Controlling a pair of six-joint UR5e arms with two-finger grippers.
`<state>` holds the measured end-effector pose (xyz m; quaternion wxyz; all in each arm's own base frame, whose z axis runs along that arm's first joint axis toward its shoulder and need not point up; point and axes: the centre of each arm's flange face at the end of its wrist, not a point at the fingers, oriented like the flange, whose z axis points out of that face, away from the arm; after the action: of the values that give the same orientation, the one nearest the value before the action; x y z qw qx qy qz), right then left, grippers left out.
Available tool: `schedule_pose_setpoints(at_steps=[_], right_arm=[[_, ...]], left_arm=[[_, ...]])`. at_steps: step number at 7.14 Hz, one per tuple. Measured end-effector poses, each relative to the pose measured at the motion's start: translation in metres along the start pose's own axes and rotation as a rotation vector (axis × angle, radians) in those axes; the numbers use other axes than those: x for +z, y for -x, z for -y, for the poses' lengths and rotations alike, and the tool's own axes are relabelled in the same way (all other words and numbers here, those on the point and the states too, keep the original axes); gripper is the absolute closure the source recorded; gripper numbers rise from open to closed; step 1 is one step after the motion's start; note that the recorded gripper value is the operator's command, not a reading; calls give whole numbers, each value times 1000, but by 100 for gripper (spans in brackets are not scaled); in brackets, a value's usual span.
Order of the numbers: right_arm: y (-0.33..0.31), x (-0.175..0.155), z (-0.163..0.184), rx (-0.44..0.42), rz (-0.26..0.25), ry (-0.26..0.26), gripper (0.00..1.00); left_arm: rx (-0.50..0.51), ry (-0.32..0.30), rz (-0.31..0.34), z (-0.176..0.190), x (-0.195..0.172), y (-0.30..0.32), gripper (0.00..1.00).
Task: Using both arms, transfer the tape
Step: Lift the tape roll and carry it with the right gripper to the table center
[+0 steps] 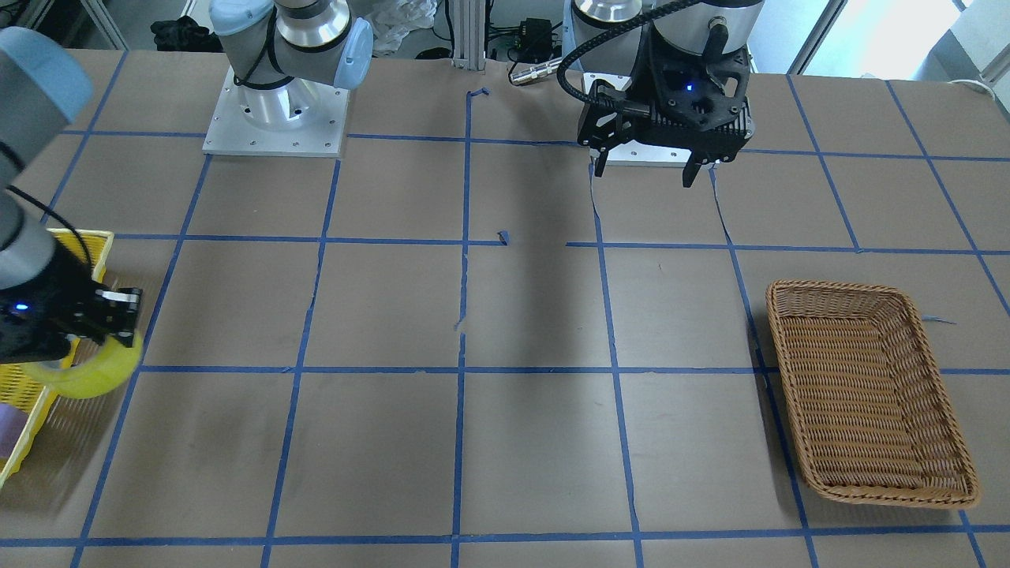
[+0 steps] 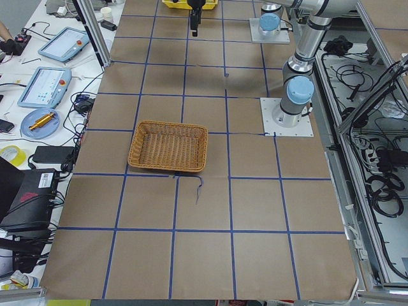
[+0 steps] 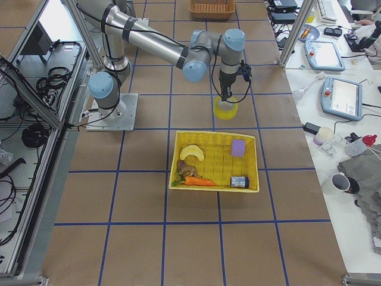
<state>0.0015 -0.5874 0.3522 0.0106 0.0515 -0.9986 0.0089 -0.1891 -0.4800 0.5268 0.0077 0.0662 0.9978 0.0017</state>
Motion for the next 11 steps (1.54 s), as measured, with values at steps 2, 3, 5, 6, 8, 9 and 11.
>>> schedule_pose_setpoints(at_steps=[2,3,5,6,8,9,11], right_arm=[[143,33,21,97,11,-35,100],[209,61,27,148,21,-57,100],[301,97,27,202,40,-69,100],[332,104,27,207,46,-71,100],[379,113,23,219,78,-58,100],[393,115,18,227,104,-42,27],[402,118,12,213,141,-20,0]], left_arm=[[11,0,0,0,0,0,0],[12,1,1,0,0,0,0],[14,7,-1,0,6,1,0],[9,12,-3,1,11,4,0],[-13,27,-6,5,20,19,0],[-13,40,-11,8,27,29,0],[-23,101,-53,19,70,63,0]])
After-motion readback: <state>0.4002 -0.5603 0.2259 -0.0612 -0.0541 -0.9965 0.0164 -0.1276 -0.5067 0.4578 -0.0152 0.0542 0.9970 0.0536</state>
